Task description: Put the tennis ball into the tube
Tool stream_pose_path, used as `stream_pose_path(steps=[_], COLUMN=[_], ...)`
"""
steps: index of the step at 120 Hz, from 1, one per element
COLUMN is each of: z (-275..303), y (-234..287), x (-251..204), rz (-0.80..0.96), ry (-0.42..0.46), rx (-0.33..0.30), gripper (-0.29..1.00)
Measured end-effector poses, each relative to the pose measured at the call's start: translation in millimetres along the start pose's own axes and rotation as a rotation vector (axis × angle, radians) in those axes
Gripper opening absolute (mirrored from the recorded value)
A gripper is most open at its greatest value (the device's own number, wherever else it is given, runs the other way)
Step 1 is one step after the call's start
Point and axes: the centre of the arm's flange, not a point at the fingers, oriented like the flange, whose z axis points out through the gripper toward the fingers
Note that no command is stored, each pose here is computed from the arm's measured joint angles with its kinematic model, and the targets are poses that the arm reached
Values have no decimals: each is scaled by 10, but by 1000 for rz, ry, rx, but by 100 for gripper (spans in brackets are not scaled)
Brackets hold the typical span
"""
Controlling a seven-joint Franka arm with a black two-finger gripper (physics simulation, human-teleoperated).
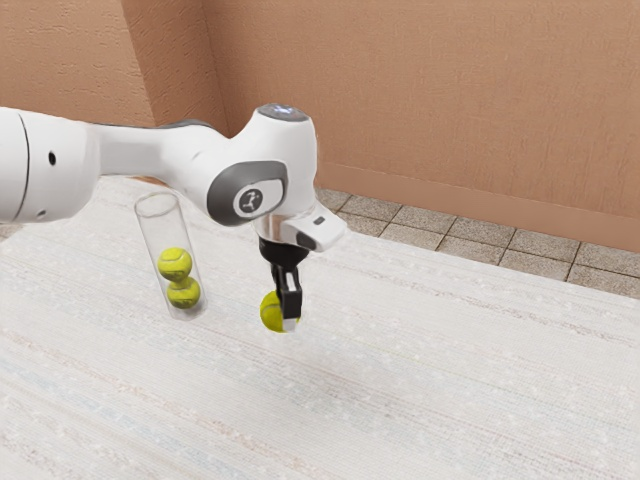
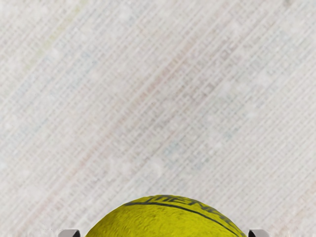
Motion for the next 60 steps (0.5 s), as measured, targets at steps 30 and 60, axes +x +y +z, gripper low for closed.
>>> stream_pose_path(steps=[30, 60], z=[-624, -1346], y=[-819, -1455], x=[-492, -1050], rz=[-149, -284], ry=[-9, -15], rx=[55, 133], gripper=[36, 36])
